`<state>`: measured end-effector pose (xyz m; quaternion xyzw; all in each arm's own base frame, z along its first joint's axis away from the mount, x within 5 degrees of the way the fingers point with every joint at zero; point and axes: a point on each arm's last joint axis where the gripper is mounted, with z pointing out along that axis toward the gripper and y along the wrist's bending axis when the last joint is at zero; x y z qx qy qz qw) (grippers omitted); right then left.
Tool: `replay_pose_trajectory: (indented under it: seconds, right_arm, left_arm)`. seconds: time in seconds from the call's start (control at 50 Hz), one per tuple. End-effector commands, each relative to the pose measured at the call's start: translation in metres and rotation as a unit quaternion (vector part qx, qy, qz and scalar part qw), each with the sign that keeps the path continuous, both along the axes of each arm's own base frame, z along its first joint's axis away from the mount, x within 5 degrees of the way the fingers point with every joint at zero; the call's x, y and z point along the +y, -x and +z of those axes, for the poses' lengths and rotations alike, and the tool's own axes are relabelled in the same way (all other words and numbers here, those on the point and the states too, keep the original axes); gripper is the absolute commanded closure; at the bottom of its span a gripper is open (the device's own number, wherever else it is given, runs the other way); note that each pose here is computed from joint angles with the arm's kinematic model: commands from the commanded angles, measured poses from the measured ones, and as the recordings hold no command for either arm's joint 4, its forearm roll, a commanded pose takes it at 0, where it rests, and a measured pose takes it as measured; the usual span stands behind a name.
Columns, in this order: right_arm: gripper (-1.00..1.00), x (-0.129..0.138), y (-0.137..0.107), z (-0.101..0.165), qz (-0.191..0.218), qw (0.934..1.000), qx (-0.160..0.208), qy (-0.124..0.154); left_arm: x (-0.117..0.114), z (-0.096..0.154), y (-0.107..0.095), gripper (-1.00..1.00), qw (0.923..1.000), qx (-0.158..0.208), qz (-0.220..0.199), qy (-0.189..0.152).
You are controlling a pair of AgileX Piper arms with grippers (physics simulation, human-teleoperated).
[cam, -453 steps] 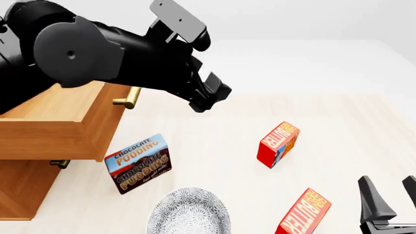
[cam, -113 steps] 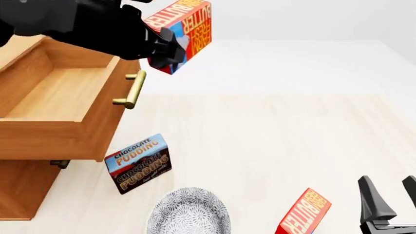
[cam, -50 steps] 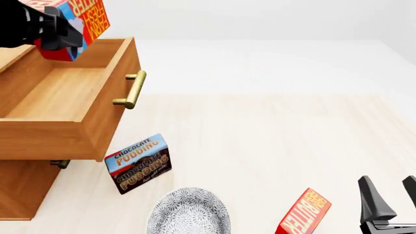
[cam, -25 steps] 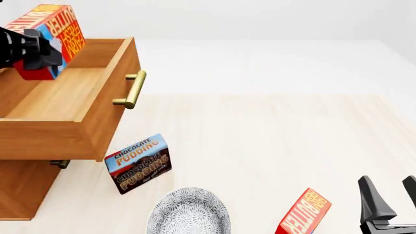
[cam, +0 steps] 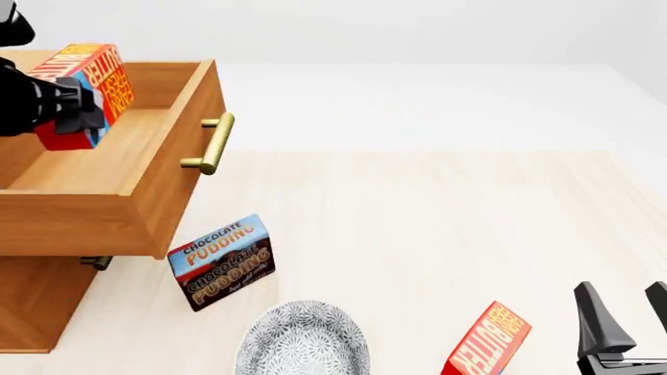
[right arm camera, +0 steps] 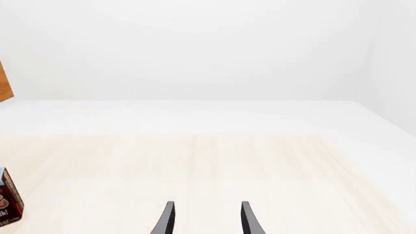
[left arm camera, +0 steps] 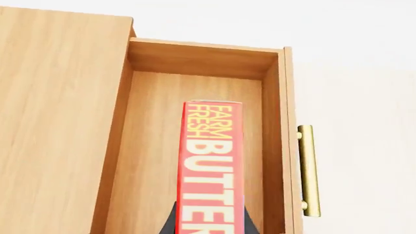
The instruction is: Put the butter at the front in the top drawer of the cabinet and close it.
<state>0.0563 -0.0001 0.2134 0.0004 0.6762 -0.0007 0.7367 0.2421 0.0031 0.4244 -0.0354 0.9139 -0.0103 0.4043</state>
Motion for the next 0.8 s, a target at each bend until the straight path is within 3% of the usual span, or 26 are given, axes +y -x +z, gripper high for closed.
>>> replay_pose_trajectory:
  seconds: [0.02,0.5,0.54,0.8]
  right_arm:
    - [-1.00,0.000,0.000,0.000,0.000,1.0000,0.000,0.000]
    - [-1.00,0.000,0.000,0.000,0.000,1.0000,0.000,0.000]
    - [-1.00,0.000,0.000,0.000,0.000,1.0000,0.000,0.000]
    - [-1.00,0.000,0.000,0.000,0.000,1.0000,0.000,0.000]
  left_arm:
    - [0.009,-0.011,-0.012,1.00,0.9999,-0.001,0.010,-0.009]
    - [0.018,-0.036,-0.035,1.00,0.9995,-0.007,0.031,0.000]
    - [0.020,-0.052,-0.046,1.00,0.9992,-0.003,0.040,0.007]
    - [0.018,-0.062,-0.047,1.00,0.9991,0.000,0.041,0.012]
